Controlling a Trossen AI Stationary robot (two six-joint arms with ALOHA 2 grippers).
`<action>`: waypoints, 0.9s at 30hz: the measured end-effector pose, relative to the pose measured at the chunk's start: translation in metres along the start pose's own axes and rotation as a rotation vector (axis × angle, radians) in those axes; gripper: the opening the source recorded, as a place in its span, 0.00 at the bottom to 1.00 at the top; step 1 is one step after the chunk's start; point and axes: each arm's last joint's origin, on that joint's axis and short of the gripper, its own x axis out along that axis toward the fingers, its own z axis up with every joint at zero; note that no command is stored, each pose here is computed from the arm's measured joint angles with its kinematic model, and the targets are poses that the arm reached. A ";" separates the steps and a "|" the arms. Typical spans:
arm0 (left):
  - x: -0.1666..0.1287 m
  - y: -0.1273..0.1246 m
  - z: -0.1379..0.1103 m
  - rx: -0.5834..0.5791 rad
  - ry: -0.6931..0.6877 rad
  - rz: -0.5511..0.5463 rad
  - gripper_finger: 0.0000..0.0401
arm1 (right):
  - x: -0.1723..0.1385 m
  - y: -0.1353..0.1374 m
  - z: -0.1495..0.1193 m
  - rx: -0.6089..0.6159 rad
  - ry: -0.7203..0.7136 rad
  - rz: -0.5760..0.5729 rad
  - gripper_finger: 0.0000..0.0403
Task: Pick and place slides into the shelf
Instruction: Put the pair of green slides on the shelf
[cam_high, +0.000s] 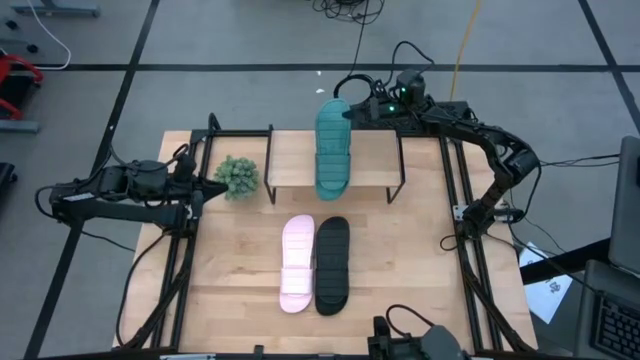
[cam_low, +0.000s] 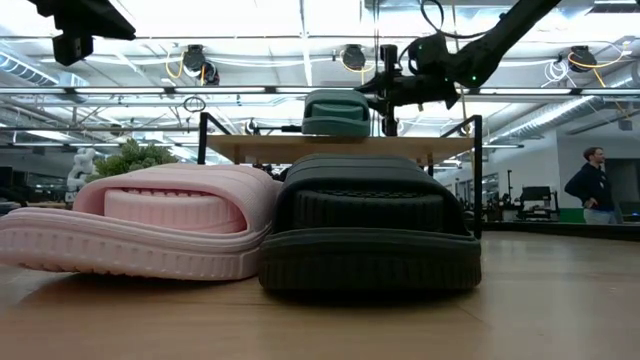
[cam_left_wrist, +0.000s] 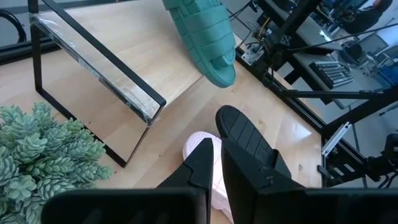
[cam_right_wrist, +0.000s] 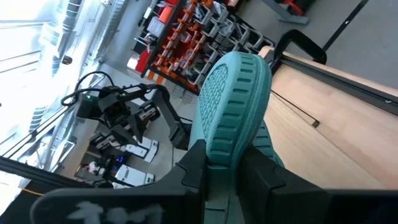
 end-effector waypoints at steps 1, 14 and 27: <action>0.000 0.000 0.000 0.000 0.000 0.000 0.08 | 0.000 0.000 0.000 0.000 0.001 -0.002 0.11; 0.000 0.000 0.000 0.002 0.001 -0.001 0.08 | -0.003 -0.007 -0.003 -0.013 0.025 -0.047 0.11; 0.000 0.000 0.000 0.001 0.001 -0.001 0.08 | 0.007 -0.028 -0.009 0.040 0.059 -0.067 0.11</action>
